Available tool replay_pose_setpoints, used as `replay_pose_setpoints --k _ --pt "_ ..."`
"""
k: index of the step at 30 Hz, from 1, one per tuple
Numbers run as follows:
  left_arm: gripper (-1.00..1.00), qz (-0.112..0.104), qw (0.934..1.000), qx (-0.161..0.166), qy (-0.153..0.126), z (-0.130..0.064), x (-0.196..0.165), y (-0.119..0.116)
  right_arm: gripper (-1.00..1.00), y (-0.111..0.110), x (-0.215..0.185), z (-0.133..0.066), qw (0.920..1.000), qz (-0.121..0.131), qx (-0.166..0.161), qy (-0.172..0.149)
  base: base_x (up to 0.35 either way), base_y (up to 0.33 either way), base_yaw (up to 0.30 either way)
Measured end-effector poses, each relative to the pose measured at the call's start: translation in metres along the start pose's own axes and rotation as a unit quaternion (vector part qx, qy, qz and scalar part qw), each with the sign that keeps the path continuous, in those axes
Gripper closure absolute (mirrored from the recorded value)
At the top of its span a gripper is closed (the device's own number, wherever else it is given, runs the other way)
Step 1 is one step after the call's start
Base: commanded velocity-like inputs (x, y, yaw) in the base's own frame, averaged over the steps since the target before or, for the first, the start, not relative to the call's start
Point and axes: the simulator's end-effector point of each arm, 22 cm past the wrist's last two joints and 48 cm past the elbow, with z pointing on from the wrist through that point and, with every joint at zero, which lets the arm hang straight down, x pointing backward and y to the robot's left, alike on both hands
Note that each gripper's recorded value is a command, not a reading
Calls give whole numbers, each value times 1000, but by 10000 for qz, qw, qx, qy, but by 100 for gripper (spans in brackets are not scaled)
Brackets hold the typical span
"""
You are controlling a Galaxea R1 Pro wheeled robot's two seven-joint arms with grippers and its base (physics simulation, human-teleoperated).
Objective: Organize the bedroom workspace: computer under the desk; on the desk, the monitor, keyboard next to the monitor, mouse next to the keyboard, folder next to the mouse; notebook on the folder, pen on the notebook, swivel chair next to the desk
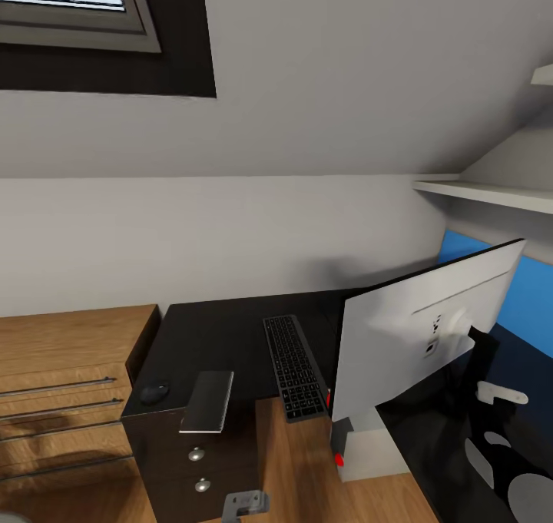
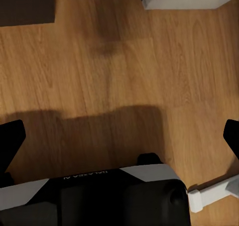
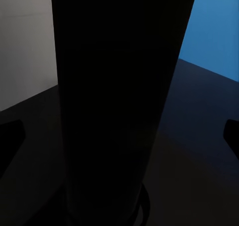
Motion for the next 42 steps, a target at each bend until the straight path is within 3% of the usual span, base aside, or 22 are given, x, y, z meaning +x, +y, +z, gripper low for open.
replay_pose_setpoints --k 33,34,42 --pt "-100 0 10000 -29 59 3 5 2 -100 1 0 0 10000 -2 -10 -9 27 0 0" --pt "-100 0 10000 -29 59 3 5 2 100 1 0 0 10000 -1 -10 -12 0 0 0" --pt "-100 -1 10000 -29 60 3 5 2 100 -1 -1 0 10000 24 16 -22 0 0 0"
